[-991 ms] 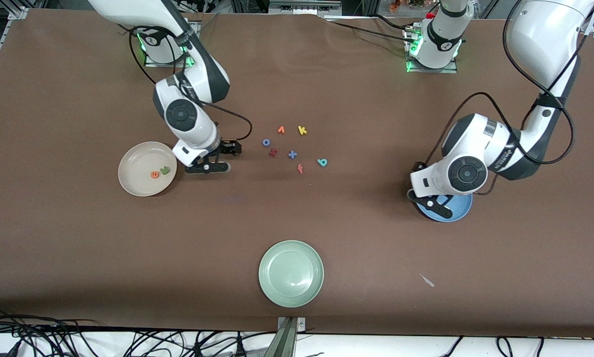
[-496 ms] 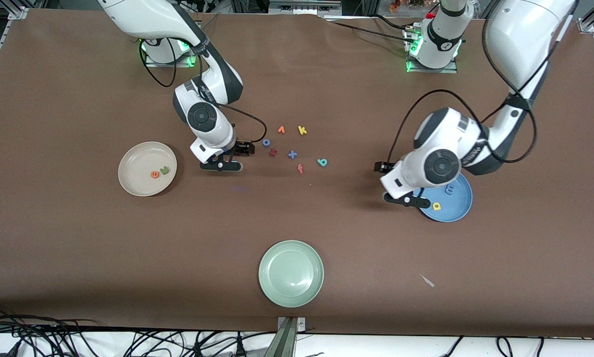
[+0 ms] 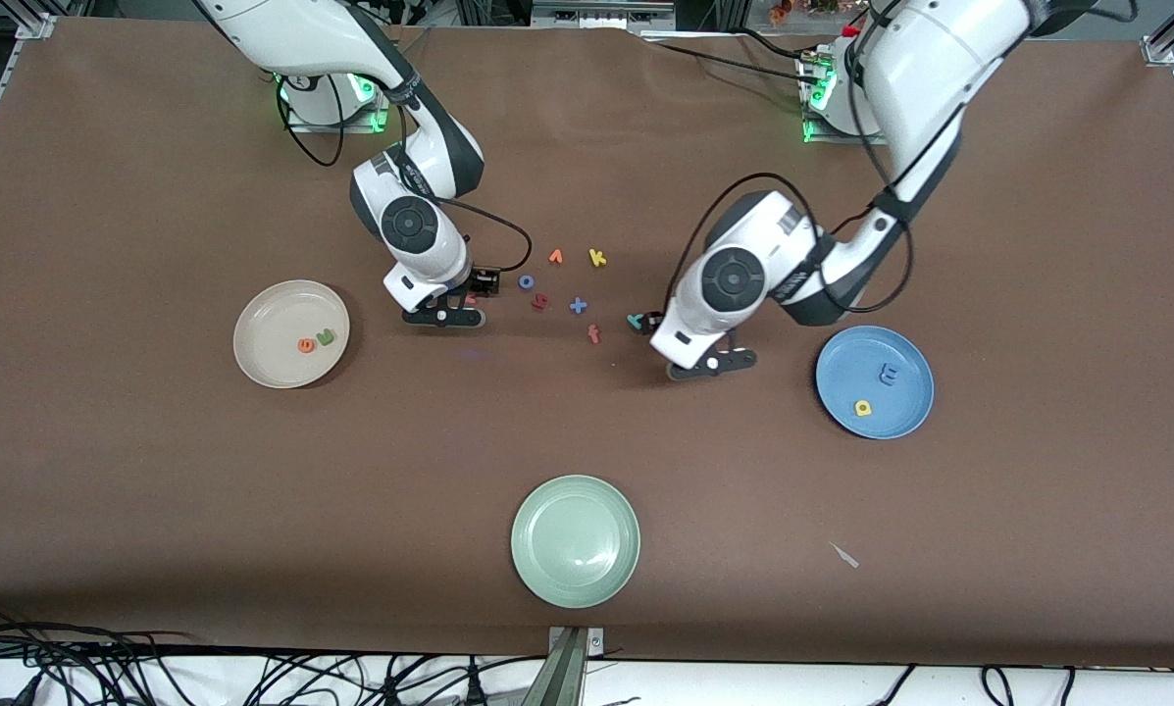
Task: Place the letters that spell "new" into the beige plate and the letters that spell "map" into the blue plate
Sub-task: 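Grasp the teal letter with the left gripper while the right gripper grasps pink 'w', then carry pink 'w' to the white plate and open the right gripper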
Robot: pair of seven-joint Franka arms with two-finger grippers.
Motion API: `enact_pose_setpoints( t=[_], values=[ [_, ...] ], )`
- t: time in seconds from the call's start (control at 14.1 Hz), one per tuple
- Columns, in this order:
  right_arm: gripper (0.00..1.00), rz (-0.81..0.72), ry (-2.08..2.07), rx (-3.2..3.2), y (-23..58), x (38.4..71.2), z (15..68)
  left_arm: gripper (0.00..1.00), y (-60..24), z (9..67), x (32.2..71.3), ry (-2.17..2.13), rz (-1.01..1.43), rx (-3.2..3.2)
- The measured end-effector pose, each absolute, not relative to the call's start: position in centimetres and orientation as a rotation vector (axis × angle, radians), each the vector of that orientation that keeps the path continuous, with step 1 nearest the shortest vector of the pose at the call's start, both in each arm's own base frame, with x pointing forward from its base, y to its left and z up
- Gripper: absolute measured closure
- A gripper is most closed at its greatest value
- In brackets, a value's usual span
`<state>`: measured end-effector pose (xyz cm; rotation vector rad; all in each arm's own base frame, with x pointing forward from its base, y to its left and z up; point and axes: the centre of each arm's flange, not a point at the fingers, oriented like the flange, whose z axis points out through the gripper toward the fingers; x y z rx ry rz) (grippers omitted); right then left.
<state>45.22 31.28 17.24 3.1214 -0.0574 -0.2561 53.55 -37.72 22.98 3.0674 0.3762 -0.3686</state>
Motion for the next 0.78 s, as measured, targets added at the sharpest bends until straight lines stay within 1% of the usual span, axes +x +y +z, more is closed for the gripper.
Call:
enact_pose_setpoints(
  t=[0.07, 0.21, 0.28, 0.35, 0.42, 0.5, 0.57, 0.64, 0.78],
  values=[
    [0.41, -0.253, -0.058, 3.123, 31.3, 45.2, 17.3, 0.00, -38.3, 22.1, 53.4, 0.402, -0.366, 3.052],
    [0.62, -0.240, -0.058, 3.130, 31.4, 45.3, 17.4, 0.02, -38.3, 20.9, 53.3, 0.429, -0.378, 3.038],
    [0.72, -0.237, -0.058, 3.131, 31.4, 45.4, 17.4, 0.07, -38.4, 20.4, 53.2, 0.430, -0.387, 3.037],
    [0.72, -0.236, -0.058, 3.132, 31.4, 45.4, 17.4, 0.07, -38.6, 20.1, 53.0, 0.427, -0.396, 3.039],
    [0.73, -0.234, -0.058, 3.133, 31.4, 45.4, 17.5, 0.13, -38.9, 19.8, 52.7, 0.421, -0.404, 3.041],
    [0.73, -0.227, -0.059, 3.136, 31.5, 45.6, 17.7, 0.13, -39.3, 19.5, 52.4, 0.416, -0.410, 3.041],
    [0.73, -0.228, -0.062, 3.133, 31.5, 46.1, 18.3, 0.17, -39.7, 19.2, 52.1, 0.412, -0.411, 3.039],
    [0.73, -0.254, -0.062, 3.115, 31.2, 46.8, 19.2, 0.17, -40.0, 19.0, 51.9, 0.410, -0.410, 3.035],
    [0.73, -0.323, 0.022, 3.067, 28.9, 49.5, 22.3, 0.19, -40.4, 18.5, 51.7, 0.406, -0.401, 3.022]
  ],
)
